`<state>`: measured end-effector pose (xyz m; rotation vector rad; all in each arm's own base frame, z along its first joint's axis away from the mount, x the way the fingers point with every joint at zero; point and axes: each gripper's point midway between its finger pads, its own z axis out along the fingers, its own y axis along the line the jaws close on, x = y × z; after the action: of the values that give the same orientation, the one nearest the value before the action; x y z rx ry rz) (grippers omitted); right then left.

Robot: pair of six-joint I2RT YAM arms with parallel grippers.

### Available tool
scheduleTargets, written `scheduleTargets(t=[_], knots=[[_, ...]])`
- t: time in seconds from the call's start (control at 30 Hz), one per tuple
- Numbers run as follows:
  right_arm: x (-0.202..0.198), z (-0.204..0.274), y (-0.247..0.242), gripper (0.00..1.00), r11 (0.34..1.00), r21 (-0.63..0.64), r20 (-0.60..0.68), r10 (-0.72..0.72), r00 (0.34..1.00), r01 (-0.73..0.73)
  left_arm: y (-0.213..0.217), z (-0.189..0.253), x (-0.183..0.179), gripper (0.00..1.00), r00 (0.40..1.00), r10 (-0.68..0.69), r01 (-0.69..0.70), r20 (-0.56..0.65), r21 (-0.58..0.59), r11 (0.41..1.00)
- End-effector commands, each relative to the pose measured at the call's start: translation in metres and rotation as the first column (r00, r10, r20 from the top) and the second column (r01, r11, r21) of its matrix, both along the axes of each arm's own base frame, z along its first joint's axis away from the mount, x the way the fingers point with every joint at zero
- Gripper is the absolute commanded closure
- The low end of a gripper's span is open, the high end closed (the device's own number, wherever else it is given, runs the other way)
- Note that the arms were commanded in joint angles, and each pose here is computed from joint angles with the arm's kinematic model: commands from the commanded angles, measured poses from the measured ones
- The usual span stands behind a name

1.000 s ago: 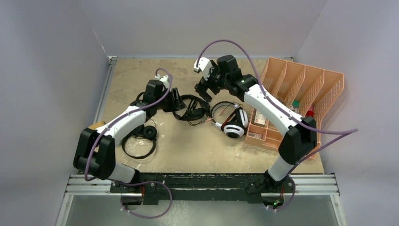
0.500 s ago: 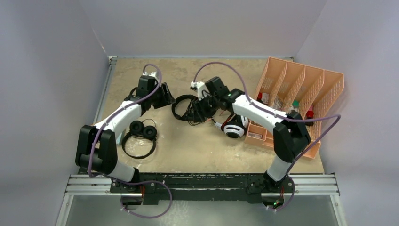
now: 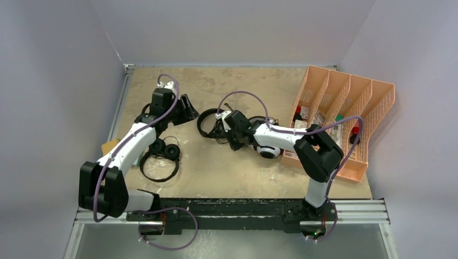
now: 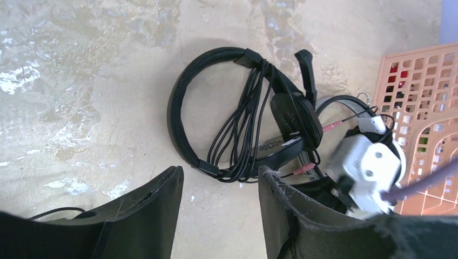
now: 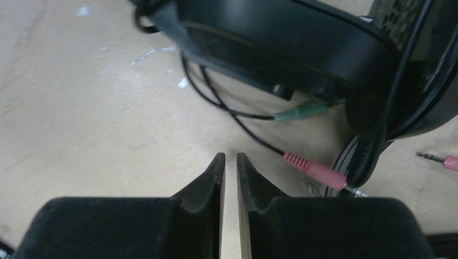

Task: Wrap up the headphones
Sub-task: Adjust the headphones cable on the headphones, then reset both arms

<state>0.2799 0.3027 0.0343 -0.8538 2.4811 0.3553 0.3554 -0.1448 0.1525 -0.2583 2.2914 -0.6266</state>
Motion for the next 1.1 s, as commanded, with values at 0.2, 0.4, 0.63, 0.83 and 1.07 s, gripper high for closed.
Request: scheduleTargets(t=[0.2, 0.4, 0.63, 0.83, 1.07], knots=[[0.065, -0.017, 0.01, 0.91, 0.99, 0.025, 0.274, -0.138, 0.952, 0.136, 0.01, 0.038, -0.004, 0.47, 0.994, 0.011, -0.012, 0.11, 0.013, 1.0], [0.085, -0.011, 0.018, 0.9, 0.992, 0.021, 0.339, -0.125, 0.932, 0.125, 0.014, 0.043, -0.008, 0.47, 0.993, 0.015, -0.017, 0.115, 0.019, 1.0], [0.07, 0.007, 0.02, 0.77, 0.997, 0.014, 0.279, -0.076, 0.957, 0.075, 0.017, 0.048, -0.011, 0.46, 0.992, 0.02, -0.023, 0.123, 0.021, 1.0], [0.033, 0.038, 0.014, 0.53, 0.999, 0.043, 0.156, -0.032, 0.987, 0.026, 0.016, 0.059, -0.013, 0.45, 0.99, 0.02, -0.021, 0.142, 0.008, 1.0], [0.007, 0.133, -0.023, 0.23, 0.993, 0.11, 0.234, -0.076, 0.969, 0.052, 0.023, 0.125, -0.013, 0.42, 0.952, 0.058, -0.055, 0.301, -0.018, 0.998]])
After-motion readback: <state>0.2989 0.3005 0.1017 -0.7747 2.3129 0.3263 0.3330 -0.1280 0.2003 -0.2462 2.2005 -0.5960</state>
